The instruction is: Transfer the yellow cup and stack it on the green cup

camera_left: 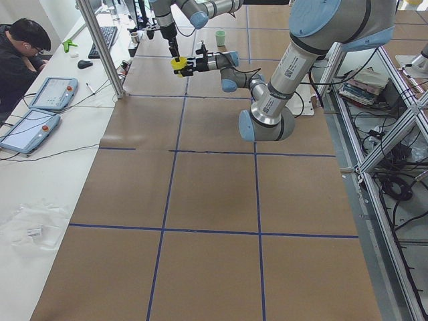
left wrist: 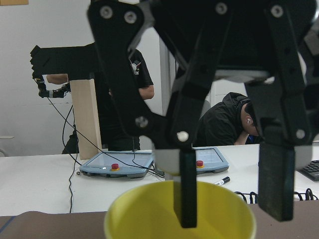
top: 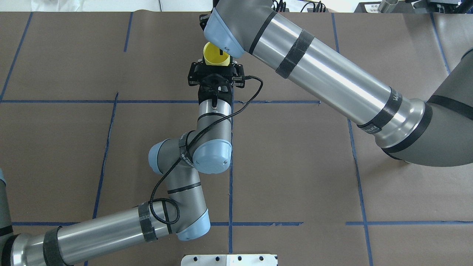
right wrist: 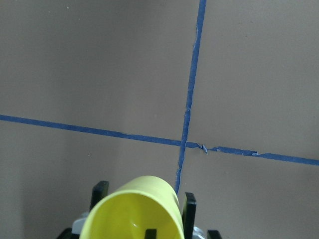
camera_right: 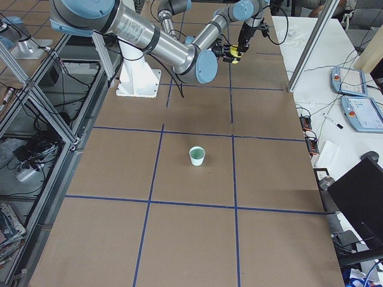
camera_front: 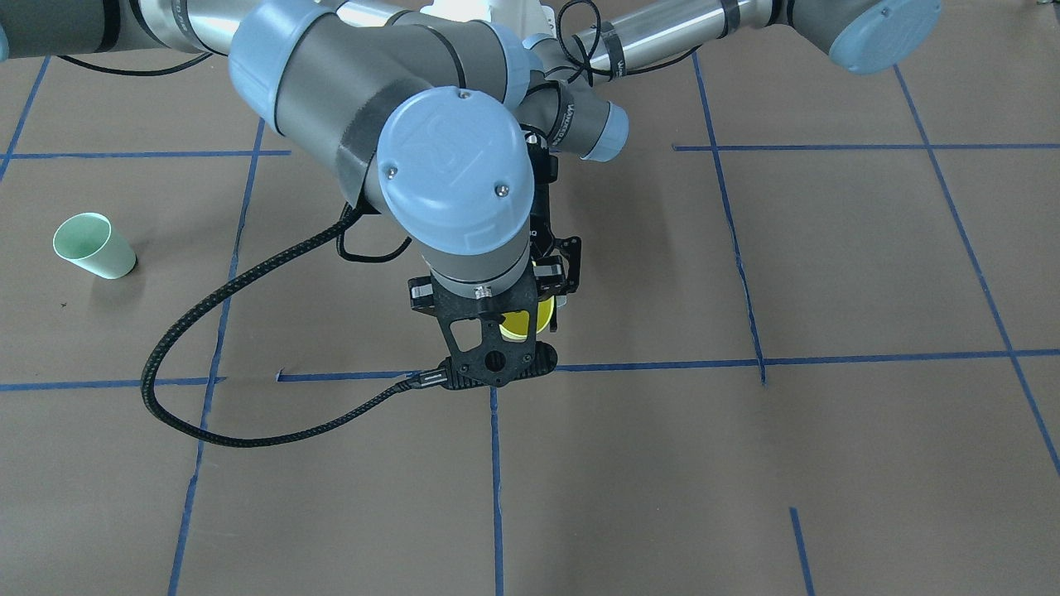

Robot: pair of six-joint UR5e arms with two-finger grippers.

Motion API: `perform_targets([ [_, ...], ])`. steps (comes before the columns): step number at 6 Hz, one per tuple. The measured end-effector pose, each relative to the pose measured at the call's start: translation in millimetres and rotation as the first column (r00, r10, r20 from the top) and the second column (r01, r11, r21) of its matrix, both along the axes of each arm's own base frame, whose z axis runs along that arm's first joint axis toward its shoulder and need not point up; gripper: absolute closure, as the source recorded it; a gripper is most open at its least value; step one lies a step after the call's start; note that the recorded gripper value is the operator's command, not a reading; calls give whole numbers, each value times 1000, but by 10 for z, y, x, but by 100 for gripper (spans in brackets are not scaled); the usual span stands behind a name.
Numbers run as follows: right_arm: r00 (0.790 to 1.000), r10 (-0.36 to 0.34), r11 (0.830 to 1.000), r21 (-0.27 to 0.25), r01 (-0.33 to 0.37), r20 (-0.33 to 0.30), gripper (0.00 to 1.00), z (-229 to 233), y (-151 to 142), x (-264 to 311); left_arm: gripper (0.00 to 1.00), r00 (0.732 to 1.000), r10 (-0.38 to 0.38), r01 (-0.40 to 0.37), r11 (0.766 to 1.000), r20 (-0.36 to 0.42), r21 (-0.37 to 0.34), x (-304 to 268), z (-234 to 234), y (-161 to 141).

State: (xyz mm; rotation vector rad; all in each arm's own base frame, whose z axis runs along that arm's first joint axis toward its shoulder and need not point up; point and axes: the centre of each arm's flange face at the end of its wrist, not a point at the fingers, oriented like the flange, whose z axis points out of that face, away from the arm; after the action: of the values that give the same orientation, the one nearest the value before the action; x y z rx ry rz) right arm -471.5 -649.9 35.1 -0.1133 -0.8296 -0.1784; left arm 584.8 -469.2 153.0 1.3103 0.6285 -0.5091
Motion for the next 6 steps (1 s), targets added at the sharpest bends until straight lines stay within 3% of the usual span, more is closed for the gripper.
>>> perform_targets([
  [1, 1000, -2, 1000, 0, 2, 0, 62, 11, -1, -2, 56, 1000, 0, 0, 1000, 0, 0, 0, 3, 0],
  [2, 1000, -3, 1000, 0, 3, 1, 74, 15, 0, -3, 56, 1000, 0, 0, 1000, -3, 1, -3, 5, 2],
  [3, 1000, -4, 1000, 0, 4, 2, 97, 14, 1, -3, 56, 1000, 1, -1, 1000, -7, 3, -6, 6, 4],
  [4, 1000, -5, 1000, -1, 5, 3, 100, 8, 2, -2, 52, 1000, 1, -1, 1000, -8, 3, -7, 6, 4],
  [5, 1000, -3, 1000, -1, 3, 5, 100, -8, 1, 5, 20, 1000, 1, -1, 1000, -8, 3, -6, 9, 4],
  [6, 1000, 0, 1000, -4, 0, 5, 100, -18, 2, 8, 0, 1000, 1, -1, 1000, -5, 4, -7, 10, 2],
])
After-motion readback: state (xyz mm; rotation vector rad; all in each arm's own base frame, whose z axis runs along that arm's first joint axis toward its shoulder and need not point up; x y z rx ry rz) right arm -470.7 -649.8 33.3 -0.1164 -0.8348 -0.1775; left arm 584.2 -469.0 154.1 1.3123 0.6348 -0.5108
